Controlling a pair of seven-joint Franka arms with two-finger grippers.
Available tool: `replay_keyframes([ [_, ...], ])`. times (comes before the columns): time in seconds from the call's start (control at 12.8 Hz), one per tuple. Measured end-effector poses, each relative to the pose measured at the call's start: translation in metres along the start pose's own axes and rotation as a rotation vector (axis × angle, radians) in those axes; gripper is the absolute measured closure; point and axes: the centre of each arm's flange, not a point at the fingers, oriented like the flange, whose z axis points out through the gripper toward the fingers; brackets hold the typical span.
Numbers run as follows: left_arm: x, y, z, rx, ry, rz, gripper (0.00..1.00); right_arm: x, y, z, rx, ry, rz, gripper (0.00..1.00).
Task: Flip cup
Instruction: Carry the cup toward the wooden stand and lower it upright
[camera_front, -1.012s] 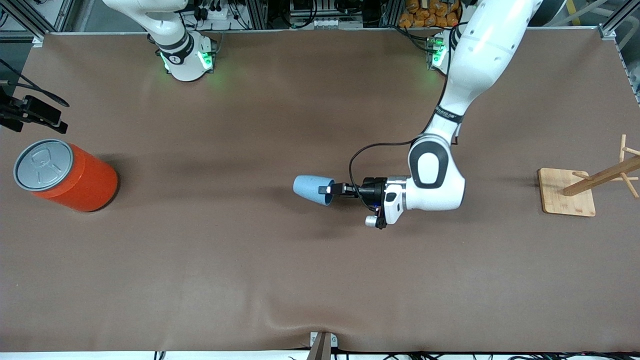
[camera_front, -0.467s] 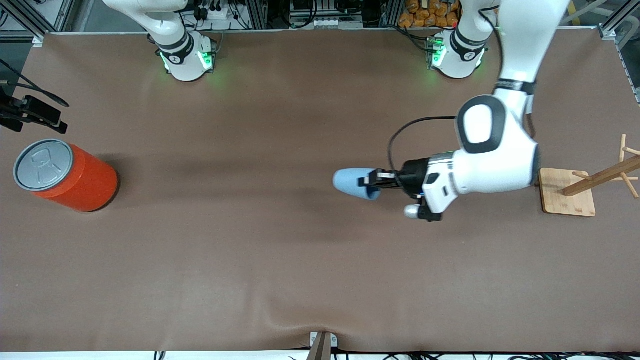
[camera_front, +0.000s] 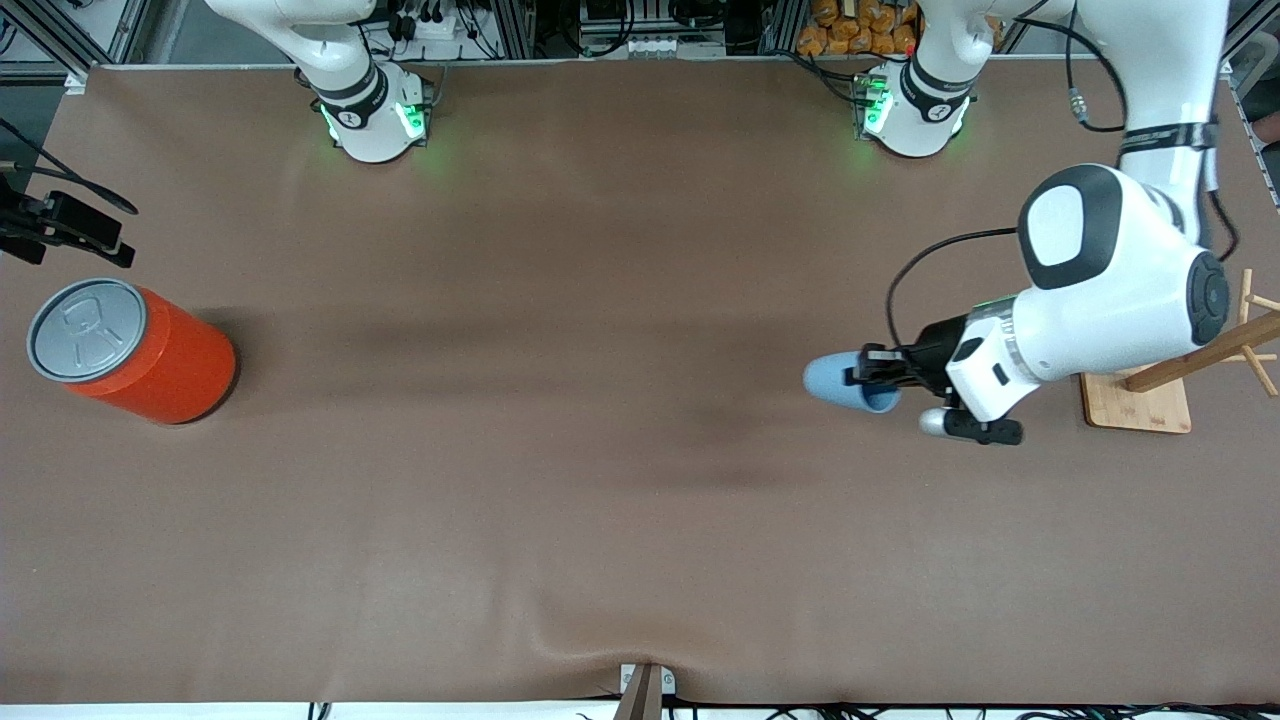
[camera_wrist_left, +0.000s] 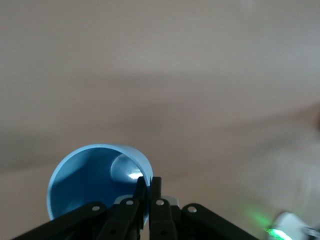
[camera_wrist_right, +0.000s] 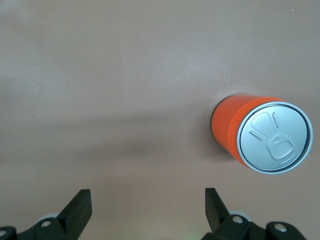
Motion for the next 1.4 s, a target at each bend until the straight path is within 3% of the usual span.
replay_keyframes([
  [0.31,-0.014,-0.069,-0.015,0.214,-0.005,-0.012,0.95,0.0,0.0,0.0,0.0,0.0,0.0,0.0],
  [0.47,-0.025,-0.078,-0.015,0.249,0.033,-0.007,0.95,0.0,0.0,0.0,0.0,0.0,0.0,0.0],
  [0.7,-0.056,-0.082,0.035,0.278,0.125,0.009,0.95,0.0,0.0,0.0,0.0,0.0,0.0,0.0],
  [0.86,-0.072,-0.088,0.07,0.304,0.146,0.001,0.95,0.0,0.0,0.0,0.0,0.0,0.001,0.0],
  [1.17,-0.089,-0.071,0.103,0.448,0.177,-0.069,0.95,0.0,0.0,0.0,0.0,0.0,0.0,0.0],
  [1.4,-0.089,-0.075,0.116,0.447,0.186,-0.08,0.95,0.0,0.0,0.0,0.0,0.0,0.0,0.0],
])
